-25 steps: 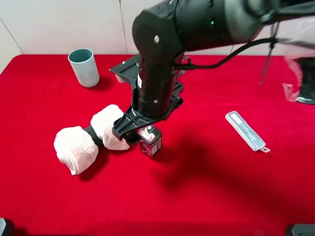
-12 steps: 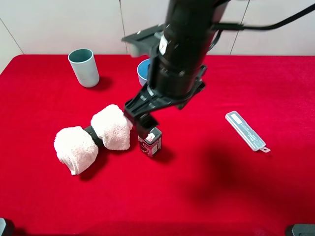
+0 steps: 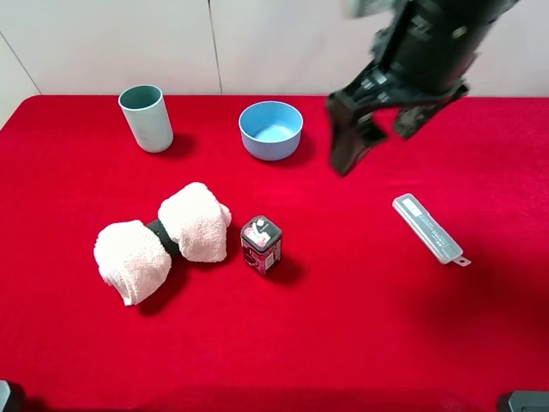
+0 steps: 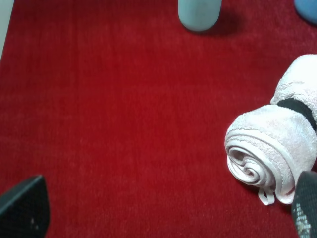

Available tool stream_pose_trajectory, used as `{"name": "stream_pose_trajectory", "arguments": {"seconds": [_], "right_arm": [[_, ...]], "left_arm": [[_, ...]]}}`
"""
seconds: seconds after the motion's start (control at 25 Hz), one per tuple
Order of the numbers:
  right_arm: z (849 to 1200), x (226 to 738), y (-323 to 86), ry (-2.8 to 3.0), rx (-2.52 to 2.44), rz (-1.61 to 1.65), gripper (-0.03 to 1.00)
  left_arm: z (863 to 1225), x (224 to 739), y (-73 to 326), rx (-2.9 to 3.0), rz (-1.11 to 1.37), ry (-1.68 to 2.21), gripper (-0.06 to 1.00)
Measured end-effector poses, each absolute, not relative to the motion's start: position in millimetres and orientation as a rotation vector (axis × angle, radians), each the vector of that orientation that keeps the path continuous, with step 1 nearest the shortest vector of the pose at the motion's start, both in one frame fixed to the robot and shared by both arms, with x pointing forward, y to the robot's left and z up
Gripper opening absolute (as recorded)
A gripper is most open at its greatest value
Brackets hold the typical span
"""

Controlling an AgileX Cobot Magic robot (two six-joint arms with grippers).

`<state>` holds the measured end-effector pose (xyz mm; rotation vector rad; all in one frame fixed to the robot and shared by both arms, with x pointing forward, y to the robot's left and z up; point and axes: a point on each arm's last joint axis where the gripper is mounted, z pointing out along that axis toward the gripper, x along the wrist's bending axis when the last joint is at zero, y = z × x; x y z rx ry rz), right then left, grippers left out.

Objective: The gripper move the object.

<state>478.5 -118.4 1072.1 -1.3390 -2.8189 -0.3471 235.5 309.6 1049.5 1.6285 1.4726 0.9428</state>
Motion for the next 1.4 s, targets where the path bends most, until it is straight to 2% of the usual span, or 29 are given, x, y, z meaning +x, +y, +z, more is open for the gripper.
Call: {"name": "stream_pose_trajectory", "arguments": {"seconds": [0.44, 0.72, 1.0, 1.4], "right_arm": [[1102, 498, -195, -2.804, -1.668, -0.424, 0.69], [1108, 486, -238, -2.717, -1.923, -0.397, 0.69], [1105, 448, -274, -2.619, -2.110, -0.390, 0.69], [1099, 372, -286, -2.571, -2.238, -0.533, 0.69]], "left_arm": [[1049, 235, 310, 1.629, 0.943, 1.473, 0.97], [1049, 235, 310, 1.629, 0.943, 1.473, 0.97], [1049, 235, 310, 1.629, 0.943, 1.473, 0.97], [1049, 235, 310, 1.629, 0.943, 1.473, 0.97]]}}
